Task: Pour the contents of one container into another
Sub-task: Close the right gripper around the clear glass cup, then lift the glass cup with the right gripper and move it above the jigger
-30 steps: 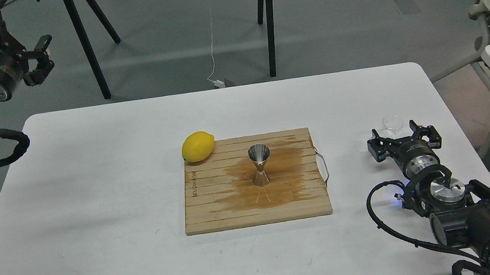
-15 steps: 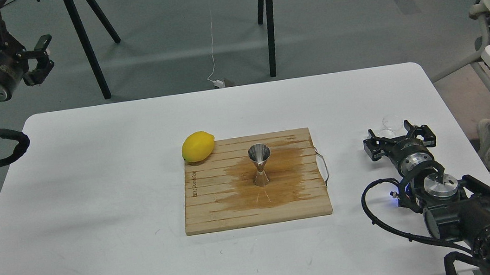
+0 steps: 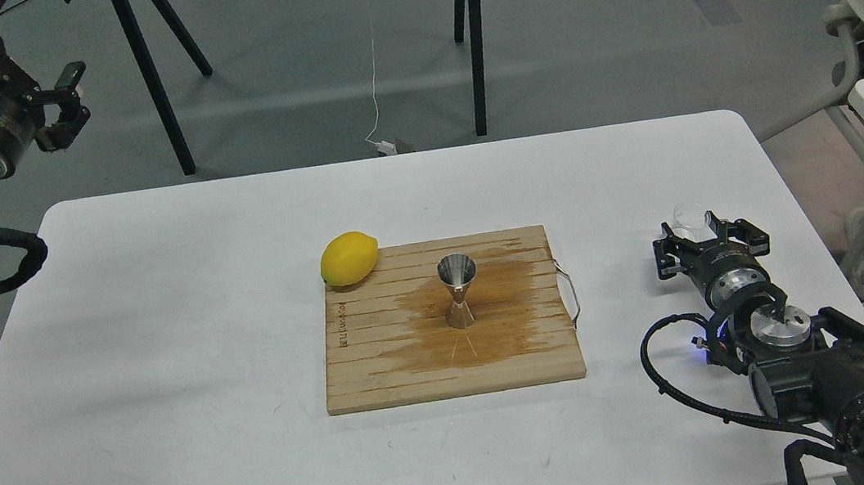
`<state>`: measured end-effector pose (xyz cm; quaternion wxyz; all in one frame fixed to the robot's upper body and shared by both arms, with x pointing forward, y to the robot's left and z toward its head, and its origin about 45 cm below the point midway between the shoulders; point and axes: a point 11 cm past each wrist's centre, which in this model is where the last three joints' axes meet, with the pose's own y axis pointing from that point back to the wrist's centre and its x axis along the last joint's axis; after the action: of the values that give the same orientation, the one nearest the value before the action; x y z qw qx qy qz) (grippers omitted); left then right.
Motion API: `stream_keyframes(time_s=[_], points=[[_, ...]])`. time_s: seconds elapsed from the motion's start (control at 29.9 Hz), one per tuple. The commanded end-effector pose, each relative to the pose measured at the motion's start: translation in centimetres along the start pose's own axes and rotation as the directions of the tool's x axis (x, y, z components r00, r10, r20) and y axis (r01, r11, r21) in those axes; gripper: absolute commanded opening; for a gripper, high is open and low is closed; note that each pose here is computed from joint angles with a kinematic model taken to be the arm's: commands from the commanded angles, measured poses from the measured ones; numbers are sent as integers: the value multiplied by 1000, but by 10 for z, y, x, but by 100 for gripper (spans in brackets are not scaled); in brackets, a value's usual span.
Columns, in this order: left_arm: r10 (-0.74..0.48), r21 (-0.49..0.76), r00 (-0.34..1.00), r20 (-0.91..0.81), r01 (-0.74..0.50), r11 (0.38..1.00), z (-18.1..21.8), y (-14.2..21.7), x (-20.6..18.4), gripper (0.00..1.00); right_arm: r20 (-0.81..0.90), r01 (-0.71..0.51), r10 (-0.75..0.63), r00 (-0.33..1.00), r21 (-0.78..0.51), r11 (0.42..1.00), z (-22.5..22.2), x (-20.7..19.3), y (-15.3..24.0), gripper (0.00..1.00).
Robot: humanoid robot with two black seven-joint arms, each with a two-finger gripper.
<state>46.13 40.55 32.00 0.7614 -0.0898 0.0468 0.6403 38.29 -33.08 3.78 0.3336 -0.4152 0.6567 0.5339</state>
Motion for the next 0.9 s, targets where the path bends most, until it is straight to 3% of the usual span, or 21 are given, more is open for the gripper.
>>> stream_keyframes(time_s=[0.0, 0.23, 0.47, 0.87], points=[[3, 1, 1000, 2, -3, 1000, 0, 1, 1, 99, 0, 13, -13, 1000, 1, 1000, -1, -1, 0, 41], [5, 1, 1000, 5, -5, 1000, 1, 1, 3, 99, 2, 35, -35, 999, 3, 999, 0, -4, 0, 23], [5, 1, 1000, 5, -5, 1000, 1, 1, 3, 99, 6, 90, -90, 996, -24, 996, 8, -20, -3, 23], [3, 0, 1000, -4, -3, 1000, -2, 1, 1, 99, -44, 225, -239, 970, -211, 951, 61, -101, 12, 22]])
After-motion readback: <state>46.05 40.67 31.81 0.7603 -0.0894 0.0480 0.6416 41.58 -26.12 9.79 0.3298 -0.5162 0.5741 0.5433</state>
